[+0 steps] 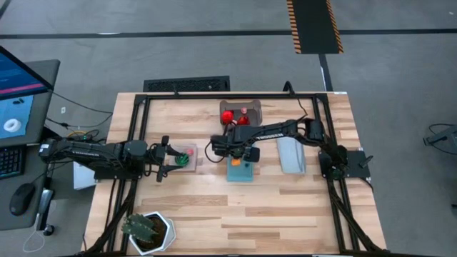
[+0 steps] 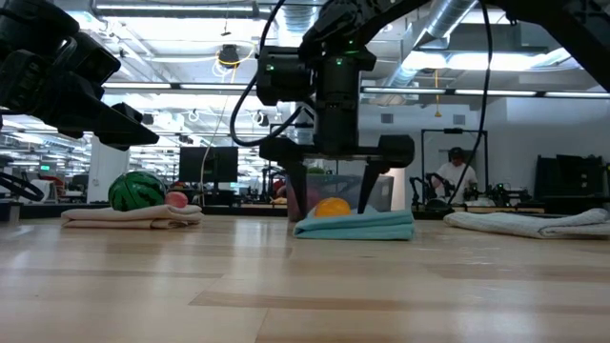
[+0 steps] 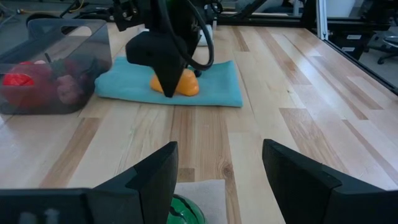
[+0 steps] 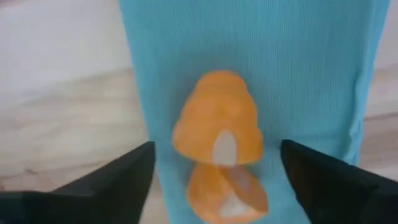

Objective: Pick and placing Produce into tupperware
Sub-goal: Put the yellow croissant into the gray bin

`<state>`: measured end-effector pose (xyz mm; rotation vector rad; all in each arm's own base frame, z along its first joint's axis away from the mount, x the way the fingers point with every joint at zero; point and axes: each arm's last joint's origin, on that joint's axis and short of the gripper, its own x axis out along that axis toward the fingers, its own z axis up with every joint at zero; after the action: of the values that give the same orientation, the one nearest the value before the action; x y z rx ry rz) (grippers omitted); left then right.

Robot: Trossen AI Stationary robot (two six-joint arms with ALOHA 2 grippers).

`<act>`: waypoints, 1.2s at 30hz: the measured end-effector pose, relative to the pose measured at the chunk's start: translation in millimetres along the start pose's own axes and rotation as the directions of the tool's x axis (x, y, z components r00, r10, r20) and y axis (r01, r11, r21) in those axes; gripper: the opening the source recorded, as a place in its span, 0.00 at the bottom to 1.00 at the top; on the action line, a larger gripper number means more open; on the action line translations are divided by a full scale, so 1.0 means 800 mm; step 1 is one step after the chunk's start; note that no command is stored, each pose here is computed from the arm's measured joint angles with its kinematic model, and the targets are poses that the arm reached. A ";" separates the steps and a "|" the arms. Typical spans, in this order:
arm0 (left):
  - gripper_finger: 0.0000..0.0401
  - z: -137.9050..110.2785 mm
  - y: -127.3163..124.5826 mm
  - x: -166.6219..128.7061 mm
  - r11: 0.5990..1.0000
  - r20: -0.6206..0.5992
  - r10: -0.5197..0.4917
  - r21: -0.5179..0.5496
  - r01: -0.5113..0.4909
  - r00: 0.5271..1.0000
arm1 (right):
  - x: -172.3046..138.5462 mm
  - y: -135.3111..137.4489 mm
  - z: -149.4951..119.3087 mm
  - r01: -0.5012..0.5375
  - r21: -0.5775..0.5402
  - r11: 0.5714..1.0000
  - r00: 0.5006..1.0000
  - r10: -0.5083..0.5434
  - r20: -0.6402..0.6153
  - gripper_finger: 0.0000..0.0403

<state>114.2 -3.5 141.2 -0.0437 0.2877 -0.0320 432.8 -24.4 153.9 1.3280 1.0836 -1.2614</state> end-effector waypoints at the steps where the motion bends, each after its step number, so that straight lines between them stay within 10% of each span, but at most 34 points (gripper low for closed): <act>1: 0.56 0.000 0.000 0.000 1.000 0.000 0.000 0.000 0.000 1.000 | 0.000 0.000 0.003 -0.002 0.005 1.000 1.000 0.002 0.008 0.94; 36: 0.56 0.000 0.000 0.000 1.000 0.000 0.000 0.000 0.000 1.000 | 0.000 0.003 0.019 -0.012 0.036 0.999 1.000 0.012 -0.011 0.65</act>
<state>114.2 -3.5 141.2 -0.0440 0.2877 -0.0321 432.8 -40.0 154.1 1.3678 1.0636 -1.2718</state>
